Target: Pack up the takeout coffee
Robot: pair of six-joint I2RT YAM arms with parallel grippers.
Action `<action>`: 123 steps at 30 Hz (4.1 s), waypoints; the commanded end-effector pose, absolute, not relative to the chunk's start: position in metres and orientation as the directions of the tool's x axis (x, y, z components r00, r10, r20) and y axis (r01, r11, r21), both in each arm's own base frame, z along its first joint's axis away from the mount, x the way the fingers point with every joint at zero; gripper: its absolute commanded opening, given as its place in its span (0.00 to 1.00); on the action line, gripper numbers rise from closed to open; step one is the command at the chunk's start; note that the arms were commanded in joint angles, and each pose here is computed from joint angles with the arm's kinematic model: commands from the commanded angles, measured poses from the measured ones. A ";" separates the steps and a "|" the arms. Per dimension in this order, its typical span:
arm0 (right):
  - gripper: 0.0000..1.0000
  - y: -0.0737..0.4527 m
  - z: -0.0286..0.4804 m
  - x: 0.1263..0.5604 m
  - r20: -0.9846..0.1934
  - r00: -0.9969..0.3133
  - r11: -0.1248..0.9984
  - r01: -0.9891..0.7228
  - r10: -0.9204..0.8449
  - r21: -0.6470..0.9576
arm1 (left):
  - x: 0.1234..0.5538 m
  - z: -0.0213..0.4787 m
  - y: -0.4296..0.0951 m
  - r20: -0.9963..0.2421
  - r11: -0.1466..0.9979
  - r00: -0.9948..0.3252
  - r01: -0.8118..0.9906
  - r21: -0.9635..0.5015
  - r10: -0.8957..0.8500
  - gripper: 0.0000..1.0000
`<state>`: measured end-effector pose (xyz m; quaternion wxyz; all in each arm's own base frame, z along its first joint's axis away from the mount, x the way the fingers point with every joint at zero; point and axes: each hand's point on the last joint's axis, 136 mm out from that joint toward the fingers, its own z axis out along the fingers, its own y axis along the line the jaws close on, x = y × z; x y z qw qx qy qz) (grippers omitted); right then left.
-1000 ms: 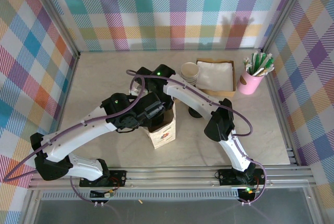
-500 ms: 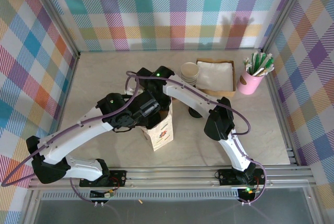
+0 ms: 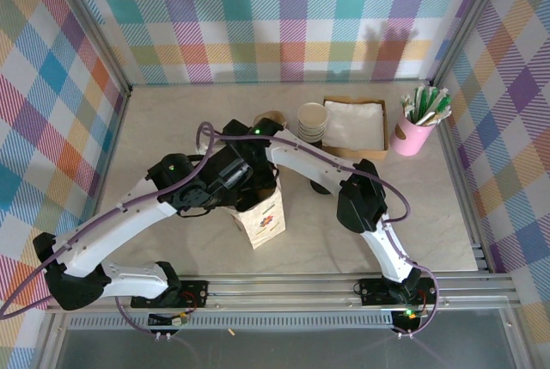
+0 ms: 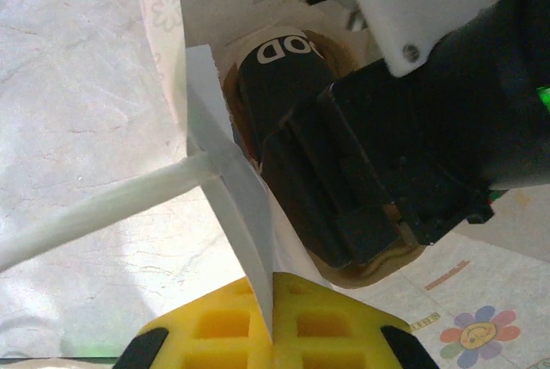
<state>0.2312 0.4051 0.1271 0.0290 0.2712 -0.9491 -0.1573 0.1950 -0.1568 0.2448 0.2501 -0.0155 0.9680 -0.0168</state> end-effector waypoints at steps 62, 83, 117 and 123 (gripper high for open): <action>0.49 0.430 0.167 0.240 -0.285 -0.705 0.547 -0.693 -0.649 0.469 | 0.152 0.238 -0.139 -0.411 0.981 -0.908 0.142 -0.130 0.077 0.00; 0.77 0.422 0.167 0.214 -0.360 -0.533 0.402 -0.834 -0.766 0.377 | 0.150 0.232 -0.147 -0.400 0.970 -0.909 0.188 -0.151 0.114 0.00; 0.49 0.436 0.148 0.234 -0.347 -0.531 0.435 -0.842 -0.773 0.320 | 0.143 0.231 -0.144 -0.404 0.962 -0.908 0.202 -0.185 0.113 0.00; 0.51 0.443 0.143 0.229 -0.320 -0.569 0.447 -0.809 -0.757 0.382 | 0.143 0.232 -0.144 -0.405 0.961 -0.908 0.202 -0.187 0.112 0.00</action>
